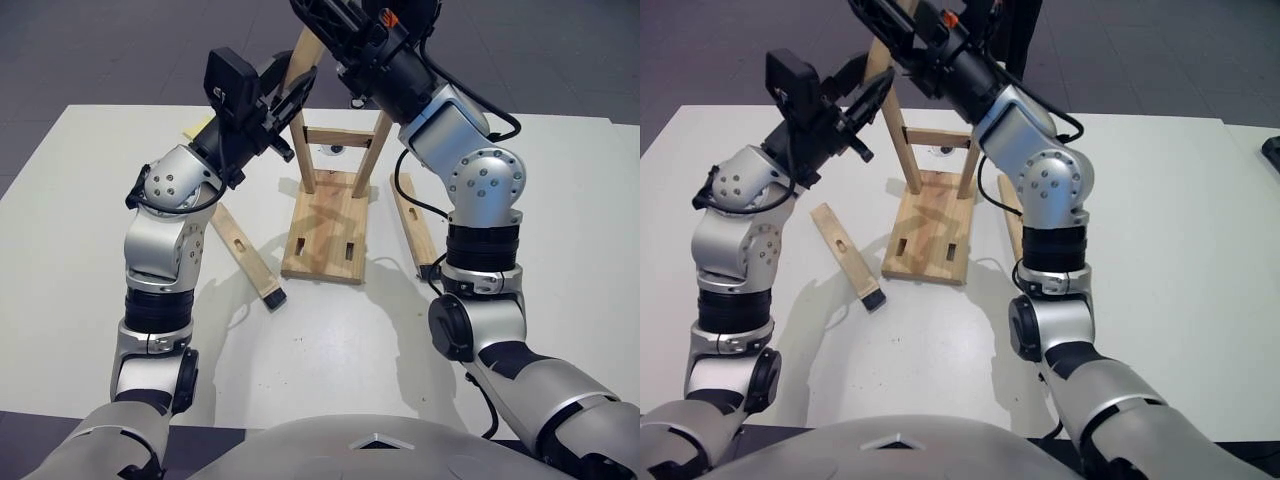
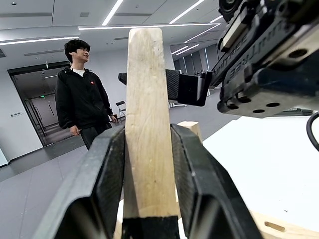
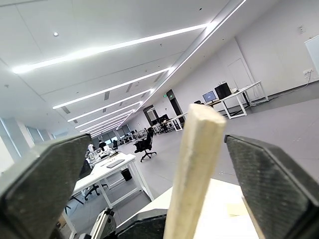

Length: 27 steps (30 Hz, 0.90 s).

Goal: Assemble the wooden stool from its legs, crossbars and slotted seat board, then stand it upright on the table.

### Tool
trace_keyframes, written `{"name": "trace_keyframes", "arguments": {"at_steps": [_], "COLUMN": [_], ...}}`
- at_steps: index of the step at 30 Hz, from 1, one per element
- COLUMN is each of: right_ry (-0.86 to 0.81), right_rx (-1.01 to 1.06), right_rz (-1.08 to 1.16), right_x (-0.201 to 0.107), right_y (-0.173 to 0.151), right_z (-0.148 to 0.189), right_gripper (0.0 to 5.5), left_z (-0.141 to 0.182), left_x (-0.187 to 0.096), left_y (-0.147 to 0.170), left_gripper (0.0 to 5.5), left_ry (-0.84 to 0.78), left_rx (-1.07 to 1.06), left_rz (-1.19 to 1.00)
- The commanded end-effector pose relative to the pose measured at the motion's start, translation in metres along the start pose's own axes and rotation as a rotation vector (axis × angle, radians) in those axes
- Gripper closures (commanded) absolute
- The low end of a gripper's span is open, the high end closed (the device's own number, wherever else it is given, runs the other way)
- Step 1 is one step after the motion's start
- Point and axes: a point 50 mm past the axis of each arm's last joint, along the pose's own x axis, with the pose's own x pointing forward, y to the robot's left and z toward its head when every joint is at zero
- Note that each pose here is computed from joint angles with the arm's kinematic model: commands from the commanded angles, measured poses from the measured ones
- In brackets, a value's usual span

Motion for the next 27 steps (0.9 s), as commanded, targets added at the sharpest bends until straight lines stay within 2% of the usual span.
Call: {"name": "trace_keyframes", "arguments": {"at_steps": [1, 23, 27], "right_ry": [0.008, -0.006, 0.02], "right_rx": [-0.01, 0.0, -0.006], "right_rz": [0.005, -0.013, -0.019], "right_x": [-0.0034, -0.0108, -0.0115], "right_y": [0.0005, -0.0065, -0.0069], "right_z": [-0.001, 0.0006, -0.0031], "right_gripper": [1.27, 4.75, 5.09], "left_z": [-0.0002, -0.0034, -0.0029], "left_x": [-0.002, -0.0009, -0.0002], "left_y": [-0.0038, -0.0026, -0.002], "left_gripper": [4.2, 4.2, 4.2], "left_ry": [0.003, 0.028, 0.021], "left_rx": [0.019, 0.047, 0.047], "left_rz": [-0.014, -0.009, -0.001]}}
